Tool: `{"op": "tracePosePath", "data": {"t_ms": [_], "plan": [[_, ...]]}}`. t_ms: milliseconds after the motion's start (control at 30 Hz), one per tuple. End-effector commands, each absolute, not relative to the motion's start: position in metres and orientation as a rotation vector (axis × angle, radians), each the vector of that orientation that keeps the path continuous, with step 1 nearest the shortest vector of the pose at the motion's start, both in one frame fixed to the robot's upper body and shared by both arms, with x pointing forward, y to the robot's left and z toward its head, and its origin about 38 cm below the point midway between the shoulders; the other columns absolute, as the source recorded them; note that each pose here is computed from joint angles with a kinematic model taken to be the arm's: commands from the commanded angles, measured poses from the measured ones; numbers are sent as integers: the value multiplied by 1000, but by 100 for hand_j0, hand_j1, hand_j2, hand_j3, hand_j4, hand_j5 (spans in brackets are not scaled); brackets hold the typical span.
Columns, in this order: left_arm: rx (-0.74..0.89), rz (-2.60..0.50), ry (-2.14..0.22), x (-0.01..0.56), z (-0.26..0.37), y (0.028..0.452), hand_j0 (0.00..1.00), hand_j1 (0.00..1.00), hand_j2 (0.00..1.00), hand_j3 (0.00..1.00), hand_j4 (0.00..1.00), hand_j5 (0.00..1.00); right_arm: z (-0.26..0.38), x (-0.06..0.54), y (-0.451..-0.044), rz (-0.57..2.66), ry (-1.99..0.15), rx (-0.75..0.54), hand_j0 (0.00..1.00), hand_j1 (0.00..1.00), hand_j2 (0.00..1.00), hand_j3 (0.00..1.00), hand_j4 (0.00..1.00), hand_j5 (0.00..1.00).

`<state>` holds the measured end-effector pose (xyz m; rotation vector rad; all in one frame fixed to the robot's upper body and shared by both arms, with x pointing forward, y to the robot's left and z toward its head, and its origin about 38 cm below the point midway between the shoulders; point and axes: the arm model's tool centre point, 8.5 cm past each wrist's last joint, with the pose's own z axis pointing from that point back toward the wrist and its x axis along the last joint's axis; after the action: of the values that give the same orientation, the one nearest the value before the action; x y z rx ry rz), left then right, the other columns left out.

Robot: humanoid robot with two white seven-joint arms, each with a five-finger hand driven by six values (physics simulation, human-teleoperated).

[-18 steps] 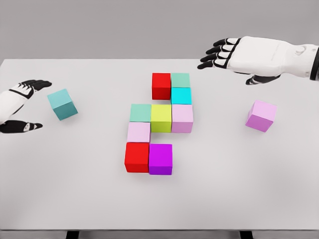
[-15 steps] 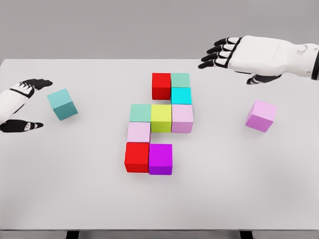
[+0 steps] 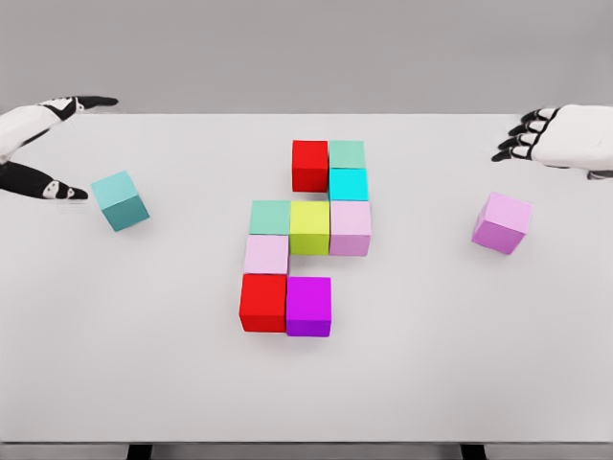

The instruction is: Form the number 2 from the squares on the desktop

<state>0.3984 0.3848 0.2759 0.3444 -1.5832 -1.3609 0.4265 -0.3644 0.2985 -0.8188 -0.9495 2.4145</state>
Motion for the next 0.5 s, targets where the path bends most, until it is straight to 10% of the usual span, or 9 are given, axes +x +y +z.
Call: {"op": "tracePosePath", "data": {"t_ms": [0,467], "plan": [[317,-1136,-1338,404,265,394,100,100,100,100,100,100,288,427,-367,2448,-882,-825,100,100,100,100,100,100],[391,-1178,-993,437,249,324,100,100,100,100,100,100,233,432,-344,2538,-807,-698,100,100,100,100,100,100]]}}
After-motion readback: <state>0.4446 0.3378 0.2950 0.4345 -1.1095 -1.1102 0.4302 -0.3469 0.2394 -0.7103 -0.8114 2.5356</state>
